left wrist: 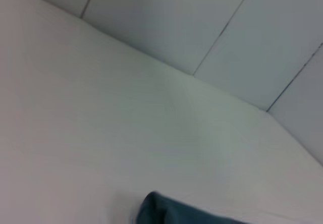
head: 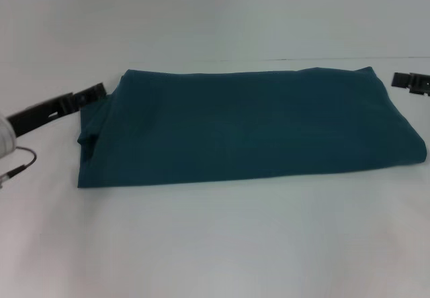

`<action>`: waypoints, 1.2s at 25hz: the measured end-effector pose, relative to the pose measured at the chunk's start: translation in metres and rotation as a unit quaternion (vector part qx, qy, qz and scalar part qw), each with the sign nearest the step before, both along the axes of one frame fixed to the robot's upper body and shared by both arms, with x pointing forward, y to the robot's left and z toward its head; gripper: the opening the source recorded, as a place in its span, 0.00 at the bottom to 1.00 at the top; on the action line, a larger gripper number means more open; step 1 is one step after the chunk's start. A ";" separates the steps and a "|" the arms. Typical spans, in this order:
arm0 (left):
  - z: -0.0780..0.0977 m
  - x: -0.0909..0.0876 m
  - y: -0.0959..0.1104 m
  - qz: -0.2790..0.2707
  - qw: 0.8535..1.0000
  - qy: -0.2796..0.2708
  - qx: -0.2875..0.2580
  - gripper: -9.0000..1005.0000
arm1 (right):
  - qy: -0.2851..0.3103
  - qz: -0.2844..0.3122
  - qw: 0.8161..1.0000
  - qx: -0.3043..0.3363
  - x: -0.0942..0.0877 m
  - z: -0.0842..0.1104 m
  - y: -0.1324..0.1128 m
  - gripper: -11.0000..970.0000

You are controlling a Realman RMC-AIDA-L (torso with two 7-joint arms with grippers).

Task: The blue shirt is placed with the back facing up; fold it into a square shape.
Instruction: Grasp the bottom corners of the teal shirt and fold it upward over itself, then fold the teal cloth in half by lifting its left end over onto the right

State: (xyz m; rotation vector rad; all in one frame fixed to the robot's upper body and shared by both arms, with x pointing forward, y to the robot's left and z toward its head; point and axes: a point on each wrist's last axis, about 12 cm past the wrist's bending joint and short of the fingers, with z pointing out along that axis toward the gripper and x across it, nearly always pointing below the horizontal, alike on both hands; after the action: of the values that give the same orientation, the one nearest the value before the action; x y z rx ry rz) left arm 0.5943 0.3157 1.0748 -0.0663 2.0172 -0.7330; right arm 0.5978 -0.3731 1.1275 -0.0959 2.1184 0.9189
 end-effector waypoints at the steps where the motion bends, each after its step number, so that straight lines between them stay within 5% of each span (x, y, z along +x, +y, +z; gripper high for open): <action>1: -0.002 -0.002 0.001 0.003 1.000 0.002 0.002 0.85 | 0.003 0.000 1.000 0.004 -0.003 0.000 -0.002 0.80; 9: -0.006 -0.002 0.000 0.007 1.000 -0.002 0.025 0.84 | 0.013 -0.003 1.000 0.012 -0.009 -0.006 -0.002 0.80; 21: -0.005 0.022 -0.034 -0.029 0.994 -0.006 0.106 0.84 | 0.013 0.006 1.000 0.012 -0.006 -0.007 0.006 0.80; 30: -0.009 0.024 -0.040 -0.031 0.991 0.000 0.128 0.84 | 0.012 0.007 1.000 0.012 -0.006 -0.007 0.007 0.80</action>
State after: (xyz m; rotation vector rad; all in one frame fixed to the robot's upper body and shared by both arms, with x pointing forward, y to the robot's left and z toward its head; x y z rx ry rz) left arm 0.6182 0.2753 1.0659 0.1458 2.1051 -0.5074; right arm 0.5916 -0.3659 1.1204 -0.0881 2.1318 0.9570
